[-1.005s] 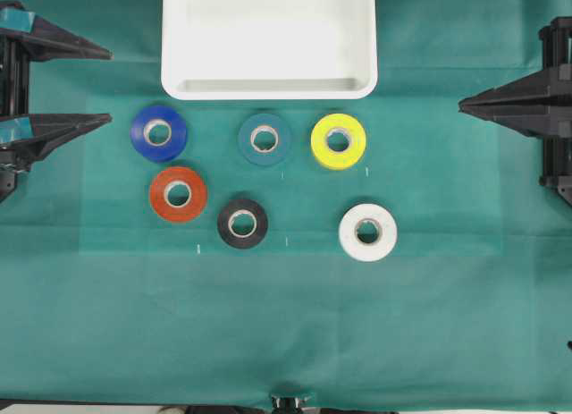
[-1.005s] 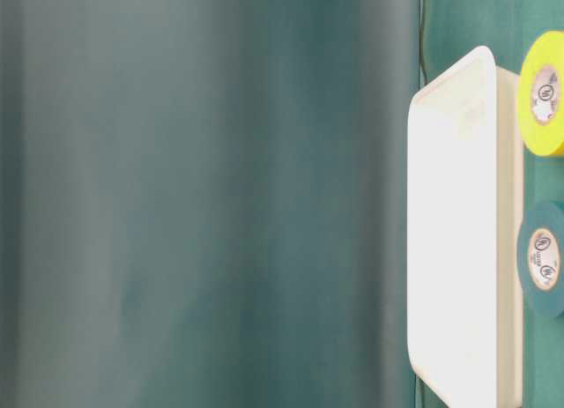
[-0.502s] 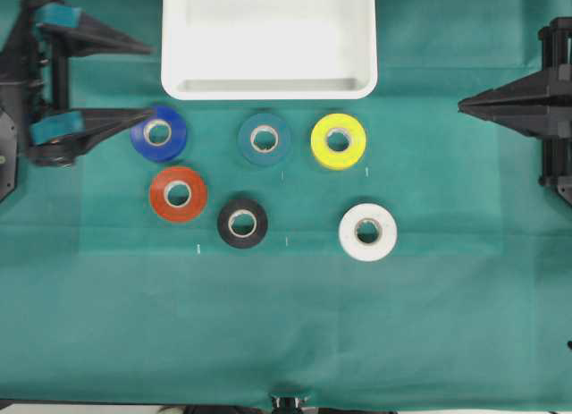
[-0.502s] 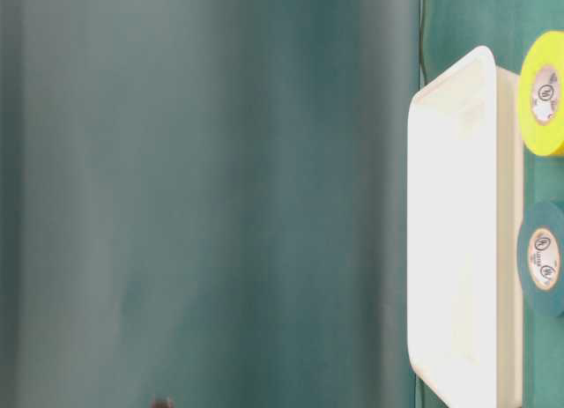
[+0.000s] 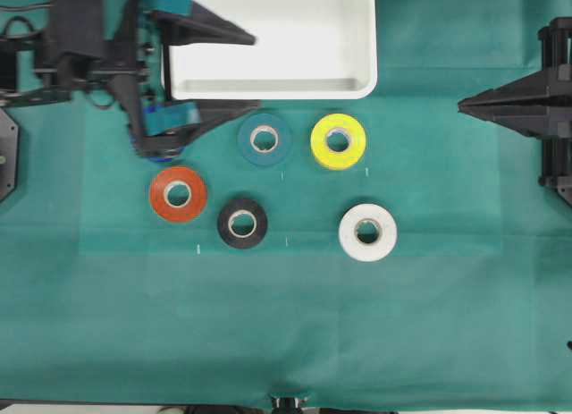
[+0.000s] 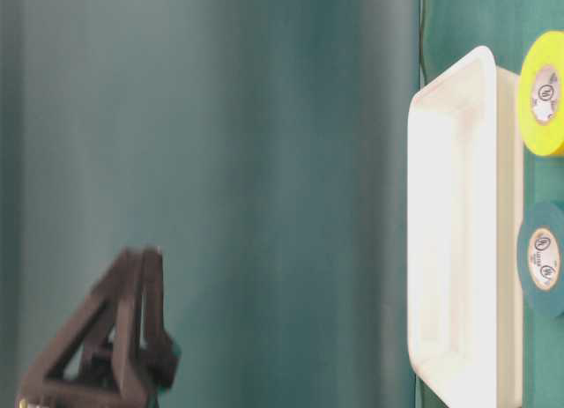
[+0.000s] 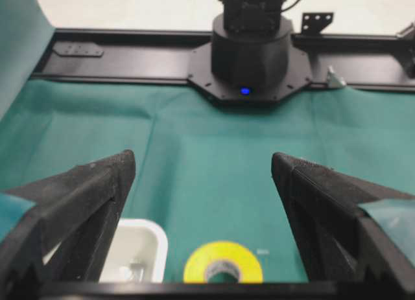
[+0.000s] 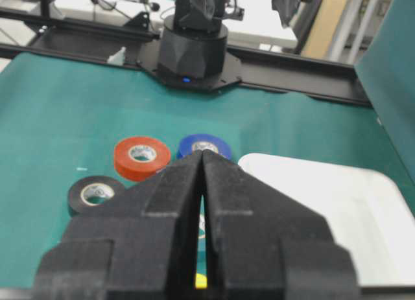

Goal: Pick up the tape from a random location and place it into the white case.
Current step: 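Move the left gripper over the teal tape roll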

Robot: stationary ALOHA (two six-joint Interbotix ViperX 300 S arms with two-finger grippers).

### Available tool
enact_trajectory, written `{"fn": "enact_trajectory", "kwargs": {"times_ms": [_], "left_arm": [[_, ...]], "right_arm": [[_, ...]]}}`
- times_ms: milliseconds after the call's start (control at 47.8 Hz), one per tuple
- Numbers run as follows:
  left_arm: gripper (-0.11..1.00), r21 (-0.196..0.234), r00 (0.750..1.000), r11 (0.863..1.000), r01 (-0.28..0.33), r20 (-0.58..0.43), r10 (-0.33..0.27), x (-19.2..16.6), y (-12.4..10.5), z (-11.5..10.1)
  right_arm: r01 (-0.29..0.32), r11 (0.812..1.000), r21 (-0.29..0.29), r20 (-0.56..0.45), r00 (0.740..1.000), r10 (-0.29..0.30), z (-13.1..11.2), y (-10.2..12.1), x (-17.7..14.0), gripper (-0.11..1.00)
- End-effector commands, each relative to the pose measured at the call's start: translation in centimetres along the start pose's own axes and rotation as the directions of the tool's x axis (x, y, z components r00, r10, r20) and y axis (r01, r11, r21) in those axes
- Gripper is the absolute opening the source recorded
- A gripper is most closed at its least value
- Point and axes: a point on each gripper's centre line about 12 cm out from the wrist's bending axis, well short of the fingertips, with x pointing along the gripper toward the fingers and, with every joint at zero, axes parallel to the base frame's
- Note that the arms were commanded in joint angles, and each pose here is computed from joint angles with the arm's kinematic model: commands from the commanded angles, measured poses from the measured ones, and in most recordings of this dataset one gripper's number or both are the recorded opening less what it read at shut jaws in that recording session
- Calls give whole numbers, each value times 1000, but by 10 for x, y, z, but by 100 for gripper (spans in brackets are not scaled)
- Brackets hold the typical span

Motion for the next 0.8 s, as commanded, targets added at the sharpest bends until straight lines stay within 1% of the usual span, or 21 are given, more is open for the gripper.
{"fn": "enact_trajectory", "kwargs": {"times_ms": [0, 230, 481, 649, 774], "left_arm": [[99, 0, 999, 1000, -5, 37, 5, 11, 2, 17], [99, 0, 1000, 1000, -4, 17, 4, 36, 2, 24], [99, -3, 1000, 1000, -3, -18, 3, 43, 2, 23], [99, -18, 998, 1000, 4, -64, -5, 43, -1, 18], [99, -45, 992, 999, 9, -127, -14, 46, -4, 15]], "right_arm": [[2, 1000, -2, 25, 1000, -2, 10, 0, 2, 0], [1, 1000, -3, 23, 1000, -1, 9, 0, 2, 0], [0, 1000, -2, 9, 1000, 0, 8, 0, 2, 0], [2, 1000, 0, 8, 1000, -2, 8, 0, 2, 0], [2, 1000, 2, 11, 1000, -2, 9, 0, 2, 0]]}}
